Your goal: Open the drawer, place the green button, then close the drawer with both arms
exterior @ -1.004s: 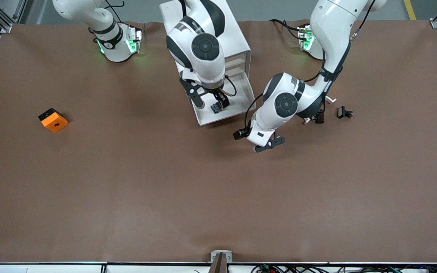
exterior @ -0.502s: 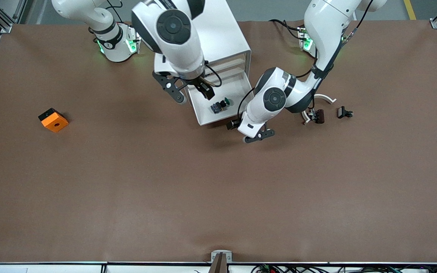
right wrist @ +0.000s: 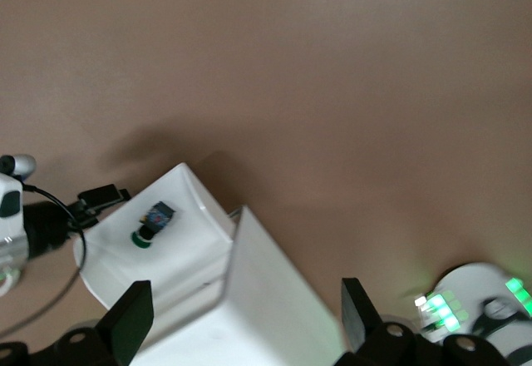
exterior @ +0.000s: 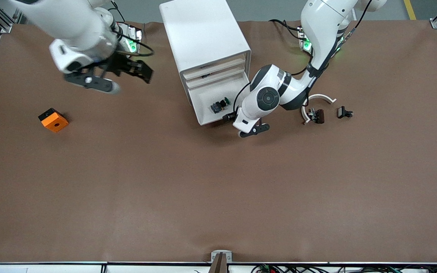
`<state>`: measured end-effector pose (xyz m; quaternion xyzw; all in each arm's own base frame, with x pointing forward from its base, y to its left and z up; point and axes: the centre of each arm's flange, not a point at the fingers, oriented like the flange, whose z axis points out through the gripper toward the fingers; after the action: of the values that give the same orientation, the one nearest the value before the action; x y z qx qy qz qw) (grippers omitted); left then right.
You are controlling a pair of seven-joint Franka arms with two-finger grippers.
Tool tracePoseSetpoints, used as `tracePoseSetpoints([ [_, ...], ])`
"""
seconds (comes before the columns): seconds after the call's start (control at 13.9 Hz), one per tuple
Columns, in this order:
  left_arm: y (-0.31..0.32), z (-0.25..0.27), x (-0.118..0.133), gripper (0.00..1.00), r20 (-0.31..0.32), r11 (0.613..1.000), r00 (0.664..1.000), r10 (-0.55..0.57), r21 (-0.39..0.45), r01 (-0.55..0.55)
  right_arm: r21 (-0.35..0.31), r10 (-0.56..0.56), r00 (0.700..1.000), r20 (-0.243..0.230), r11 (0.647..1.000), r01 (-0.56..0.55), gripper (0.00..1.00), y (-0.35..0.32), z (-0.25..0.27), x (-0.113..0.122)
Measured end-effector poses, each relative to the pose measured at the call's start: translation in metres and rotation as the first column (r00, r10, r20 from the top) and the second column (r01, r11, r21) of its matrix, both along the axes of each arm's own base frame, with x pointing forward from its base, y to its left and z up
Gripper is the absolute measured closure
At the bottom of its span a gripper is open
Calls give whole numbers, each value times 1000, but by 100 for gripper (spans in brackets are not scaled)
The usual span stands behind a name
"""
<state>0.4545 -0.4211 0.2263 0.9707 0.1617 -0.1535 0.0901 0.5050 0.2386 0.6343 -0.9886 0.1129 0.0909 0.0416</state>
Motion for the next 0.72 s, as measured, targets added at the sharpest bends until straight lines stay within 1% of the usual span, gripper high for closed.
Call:
tracePoseSetpoints([
  [0.22,-8,-2,-10,0,-21,1000,1000,-18,-3,18,-8,143,989,47,990,-143,0,-79,10,20],
  [0.36,-15,-4,-17,0,-33,1000,999,-28,-5,28,-24,211,975,68,977,-210,0,-128,11,32],
  [0.43,-18,-6,-21,0,-39,999,999,-34,-7,33,-27,233,969,79,972,-232,0,-152,12,36],
  [0.57,-27,-6,-31,0,-51,999,998,-41,-12,41,-37,240,966,96,971,-237,0,-196,14,42],
  [0.72,-38,-4,-42,0,-63,999,997,-47,-16,46,-63,253,962,105,967,-248,0,-225,16,44],
])
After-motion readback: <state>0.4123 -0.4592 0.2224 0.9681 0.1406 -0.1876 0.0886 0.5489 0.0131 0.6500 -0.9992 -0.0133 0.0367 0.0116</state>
